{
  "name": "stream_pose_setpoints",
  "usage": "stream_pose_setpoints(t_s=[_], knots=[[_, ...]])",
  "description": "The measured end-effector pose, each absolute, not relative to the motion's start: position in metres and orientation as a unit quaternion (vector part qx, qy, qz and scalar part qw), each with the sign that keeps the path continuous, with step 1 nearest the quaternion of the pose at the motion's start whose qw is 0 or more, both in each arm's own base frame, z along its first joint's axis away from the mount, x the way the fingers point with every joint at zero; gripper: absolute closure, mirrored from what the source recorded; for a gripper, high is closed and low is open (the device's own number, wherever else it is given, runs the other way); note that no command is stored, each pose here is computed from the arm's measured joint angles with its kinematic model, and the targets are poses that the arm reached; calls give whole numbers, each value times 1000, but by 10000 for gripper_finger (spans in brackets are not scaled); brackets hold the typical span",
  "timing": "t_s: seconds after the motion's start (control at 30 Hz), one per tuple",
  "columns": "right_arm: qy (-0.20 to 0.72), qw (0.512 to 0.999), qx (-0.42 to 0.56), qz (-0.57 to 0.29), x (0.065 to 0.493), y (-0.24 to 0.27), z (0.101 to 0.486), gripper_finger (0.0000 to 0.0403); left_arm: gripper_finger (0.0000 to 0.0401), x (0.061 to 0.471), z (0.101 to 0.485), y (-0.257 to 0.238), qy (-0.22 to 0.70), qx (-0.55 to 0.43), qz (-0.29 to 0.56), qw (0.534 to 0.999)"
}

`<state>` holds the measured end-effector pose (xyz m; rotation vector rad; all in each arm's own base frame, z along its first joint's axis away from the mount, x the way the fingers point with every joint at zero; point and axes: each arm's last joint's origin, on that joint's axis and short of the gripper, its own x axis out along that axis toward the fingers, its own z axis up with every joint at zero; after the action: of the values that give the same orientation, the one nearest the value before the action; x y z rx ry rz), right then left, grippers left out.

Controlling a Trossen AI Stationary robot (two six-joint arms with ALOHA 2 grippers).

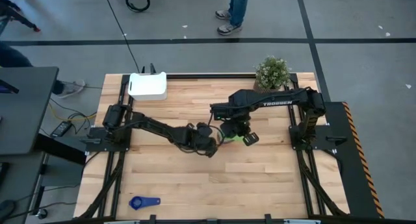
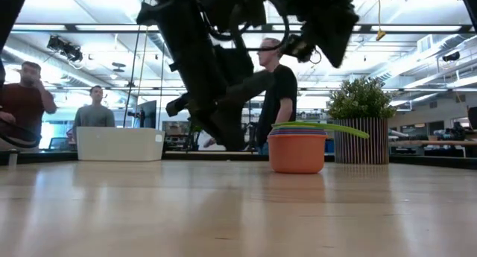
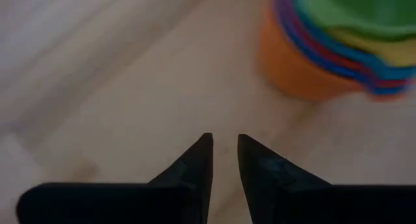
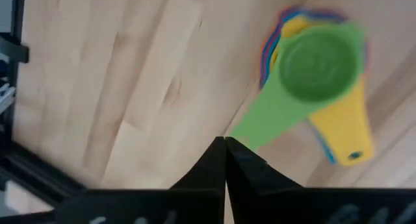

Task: Nest measuring cups in basket
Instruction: Stack the green measuring cup on top of the yellow measuring cup

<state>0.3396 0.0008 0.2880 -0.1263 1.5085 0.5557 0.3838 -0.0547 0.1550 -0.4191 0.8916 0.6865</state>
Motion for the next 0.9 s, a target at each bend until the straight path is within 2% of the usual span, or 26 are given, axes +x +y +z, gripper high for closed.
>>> stream_pose_setpoints(t_s=[0.27, 0.47, 0.67, 0.9], knots=[[693, 680, -6, 241, 336, 9, 284, 400, 341, 377, 170, -20, 473, -166, 290, 815], [679, 699, 17, 223, 318, 9, 309, 401, 369, 372, 189, -4, 485, -138, 247, 828], [633, 752, 17, 182, 278, 5, 356, 402, 380, 364, 203, 8, 490, -116, 242, 830], [549, 831, -14, 87, 225, 0, 404, 402, 381, 359, 215, 20, 483, -118, 244, 833]])
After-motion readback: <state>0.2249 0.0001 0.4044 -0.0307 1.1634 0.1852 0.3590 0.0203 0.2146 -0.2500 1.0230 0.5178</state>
